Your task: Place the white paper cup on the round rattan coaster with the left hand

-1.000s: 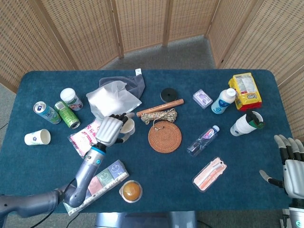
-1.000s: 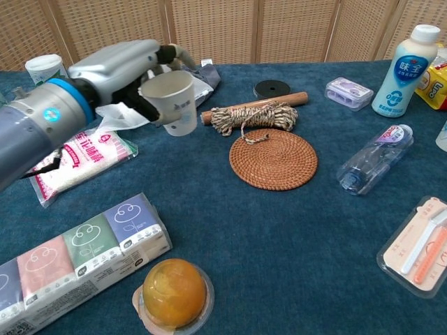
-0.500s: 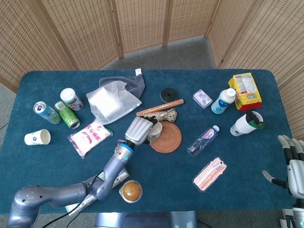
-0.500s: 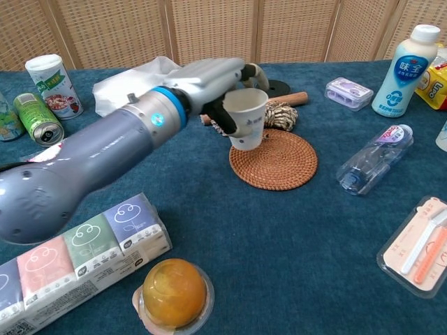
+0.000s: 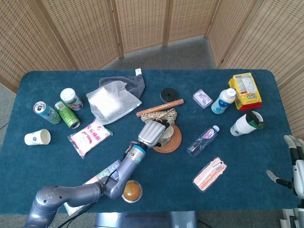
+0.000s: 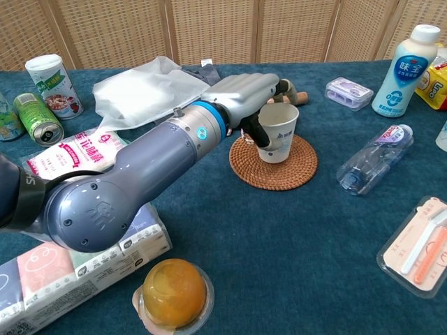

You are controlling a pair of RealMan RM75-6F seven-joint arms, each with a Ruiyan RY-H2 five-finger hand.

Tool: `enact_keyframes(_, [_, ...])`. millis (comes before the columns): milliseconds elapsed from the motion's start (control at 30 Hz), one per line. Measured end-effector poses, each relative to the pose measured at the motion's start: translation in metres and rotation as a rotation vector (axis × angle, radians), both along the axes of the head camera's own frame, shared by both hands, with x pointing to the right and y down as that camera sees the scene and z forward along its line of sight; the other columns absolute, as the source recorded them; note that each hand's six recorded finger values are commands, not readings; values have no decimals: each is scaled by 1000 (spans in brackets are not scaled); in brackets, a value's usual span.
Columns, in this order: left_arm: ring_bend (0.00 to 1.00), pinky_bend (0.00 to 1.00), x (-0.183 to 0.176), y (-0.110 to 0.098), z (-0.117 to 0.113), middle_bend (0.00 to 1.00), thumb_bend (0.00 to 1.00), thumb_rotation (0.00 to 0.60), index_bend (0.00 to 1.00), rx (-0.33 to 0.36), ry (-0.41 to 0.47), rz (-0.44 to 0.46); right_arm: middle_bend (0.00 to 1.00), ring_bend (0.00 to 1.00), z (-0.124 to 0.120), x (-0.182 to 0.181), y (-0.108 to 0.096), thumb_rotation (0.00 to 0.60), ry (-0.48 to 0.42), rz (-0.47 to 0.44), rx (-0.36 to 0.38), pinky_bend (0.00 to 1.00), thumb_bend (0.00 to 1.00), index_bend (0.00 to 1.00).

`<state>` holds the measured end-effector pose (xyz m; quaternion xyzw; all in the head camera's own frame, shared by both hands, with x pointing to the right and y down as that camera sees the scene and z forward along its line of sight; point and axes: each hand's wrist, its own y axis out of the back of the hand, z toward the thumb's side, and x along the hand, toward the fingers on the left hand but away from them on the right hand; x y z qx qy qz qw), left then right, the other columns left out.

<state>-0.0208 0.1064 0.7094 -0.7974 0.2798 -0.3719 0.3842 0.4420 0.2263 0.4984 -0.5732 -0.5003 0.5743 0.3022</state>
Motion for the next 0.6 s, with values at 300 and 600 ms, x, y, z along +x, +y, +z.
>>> enact_keyframes(300, [203,446,1,5,5,87,315,600,170,-27,-8,25,0,0,-3,1,0,600,-6,1,8,51,0,0])
enact_keyframes(600, [0,309,-6,-1,-7,0,304,600,57,20,-8,38,0,0,-4,2,0,600,-2,3,14,51,0,0])
